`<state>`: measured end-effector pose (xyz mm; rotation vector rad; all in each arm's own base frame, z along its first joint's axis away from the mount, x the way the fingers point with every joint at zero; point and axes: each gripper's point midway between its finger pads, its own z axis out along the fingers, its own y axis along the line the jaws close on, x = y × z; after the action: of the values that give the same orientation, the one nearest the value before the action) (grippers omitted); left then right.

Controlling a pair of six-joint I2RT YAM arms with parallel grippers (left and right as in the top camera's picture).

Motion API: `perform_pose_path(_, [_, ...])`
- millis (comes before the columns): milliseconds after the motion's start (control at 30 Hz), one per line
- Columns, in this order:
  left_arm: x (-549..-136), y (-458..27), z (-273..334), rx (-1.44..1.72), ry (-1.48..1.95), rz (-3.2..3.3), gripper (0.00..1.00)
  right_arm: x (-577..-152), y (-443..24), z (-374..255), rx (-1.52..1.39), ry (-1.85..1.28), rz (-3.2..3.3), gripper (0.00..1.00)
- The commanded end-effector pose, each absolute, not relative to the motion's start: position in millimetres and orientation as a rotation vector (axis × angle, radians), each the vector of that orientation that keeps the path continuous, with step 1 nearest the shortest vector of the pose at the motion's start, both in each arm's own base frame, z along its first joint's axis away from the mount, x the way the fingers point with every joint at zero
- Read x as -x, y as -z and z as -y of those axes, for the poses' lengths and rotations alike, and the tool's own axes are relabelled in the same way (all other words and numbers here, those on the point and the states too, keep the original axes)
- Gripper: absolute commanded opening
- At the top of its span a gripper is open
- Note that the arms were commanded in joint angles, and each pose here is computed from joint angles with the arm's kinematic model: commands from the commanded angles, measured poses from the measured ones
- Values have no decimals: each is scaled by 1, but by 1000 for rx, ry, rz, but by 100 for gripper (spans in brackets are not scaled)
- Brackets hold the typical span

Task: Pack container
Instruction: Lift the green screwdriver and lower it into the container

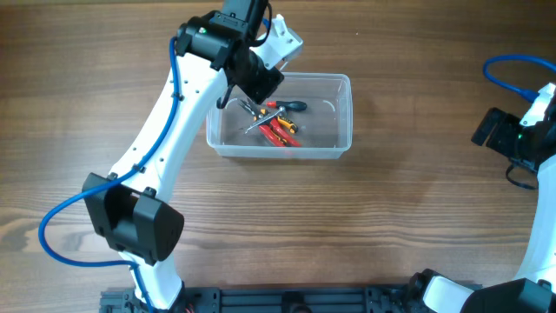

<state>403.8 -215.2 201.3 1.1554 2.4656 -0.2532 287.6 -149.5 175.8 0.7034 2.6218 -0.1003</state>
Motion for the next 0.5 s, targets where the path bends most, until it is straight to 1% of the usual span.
perform_pose_path(0, [-399, -181, 229, -1233, 364, -2487, 4, -288, -175, 149, -724, 83, -2617, 100])
perform_pose_path(100, [-394, -156, 232, -1268, 418, -2553, 4, -288, -175, 149, -723, 84, -2617, 100])
perform_pose_path(200, [-377, -135, 236, -1348, 524, -2610, 4, -288, -175, 149, -724, 83, -2617, 100])
perform_pose_path(467, [-371, -90, 232, -1371, 553, -2731, 4, -288, -175, 149, -724, 83, -2617, 100])
